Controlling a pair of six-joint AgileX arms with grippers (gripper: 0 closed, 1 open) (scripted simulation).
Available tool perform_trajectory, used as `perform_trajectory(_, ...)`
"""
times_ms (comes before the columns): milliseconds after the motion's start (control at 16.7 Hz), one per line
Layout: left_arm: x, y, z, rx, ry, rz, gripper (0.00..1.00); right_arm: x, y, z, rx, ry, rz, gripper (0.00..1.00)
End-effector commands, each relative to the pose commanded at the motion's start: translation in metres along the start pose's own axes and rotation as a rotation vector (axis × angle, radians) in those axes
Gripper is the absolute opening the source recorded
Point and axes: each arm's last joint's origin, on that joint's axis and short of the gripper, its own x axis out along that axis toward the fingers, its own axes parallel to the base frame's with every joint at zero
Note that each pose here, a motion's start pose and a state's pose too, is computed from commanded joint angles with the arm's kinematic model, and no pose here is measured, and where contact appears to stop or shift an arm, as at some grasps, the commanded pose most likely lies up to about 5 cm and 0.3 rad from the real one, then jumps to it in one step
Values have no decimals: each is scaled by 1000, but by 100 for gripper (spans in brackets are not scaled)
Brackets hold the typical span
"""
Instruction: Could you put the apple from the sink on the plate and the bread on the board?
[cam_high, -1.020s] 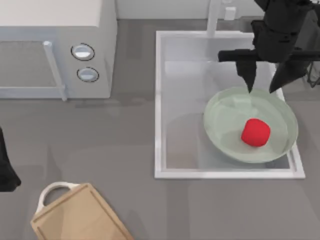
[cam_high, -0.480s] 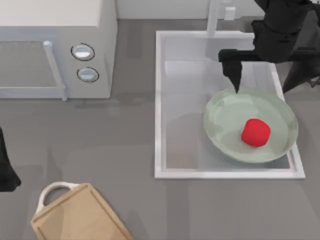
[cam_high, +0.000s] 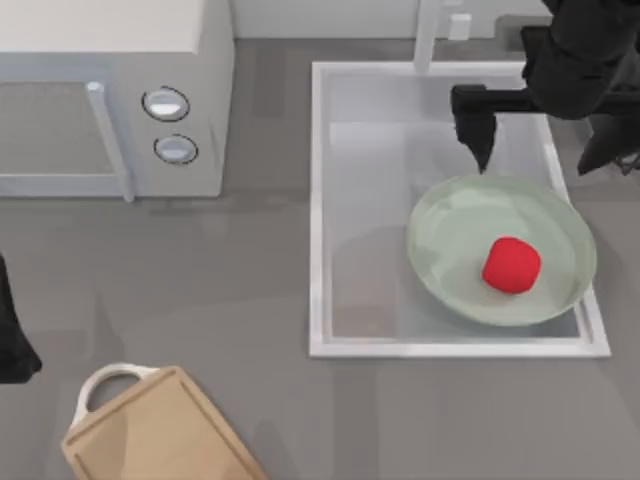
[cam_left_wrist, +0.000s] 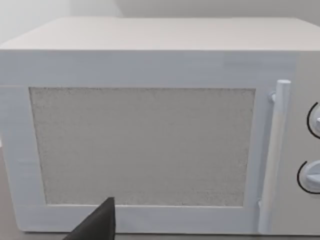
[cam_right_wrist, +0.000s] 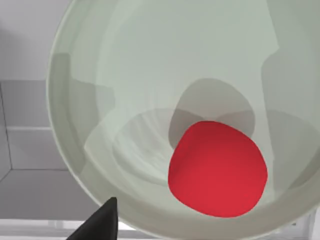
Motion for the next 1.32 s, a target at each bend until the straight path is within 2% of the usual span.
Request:
perform_trajectory(300,0,0,0,0,0,0,100,-48,-40,-51,-2,-237,63,100)
perform_trajectory(480,0,0,0,0,0,0,100,-72,-71,-108,-4,-454,99,100)
perform_trajectory(660,0,0,0,0,0,0,100,-75,-100,-177,-7,-709,118,100)
perform_trajectory(840,0,0,0,0,0,0,100,-49,-121,-237,-11,-960,109,100)
perform_trajectory(960,0,0,0,0,0,0,100,-20,-130,-264,-14,-1110,90,100)
perform_trajectory(1140,0,0,0,0,0,0,100,22,-138,-286,-19,-1299,48,100)
perform_trajectory(1320,0,0,0,0,0,0,100,50,-143,-293,-23,-1432,7,100)
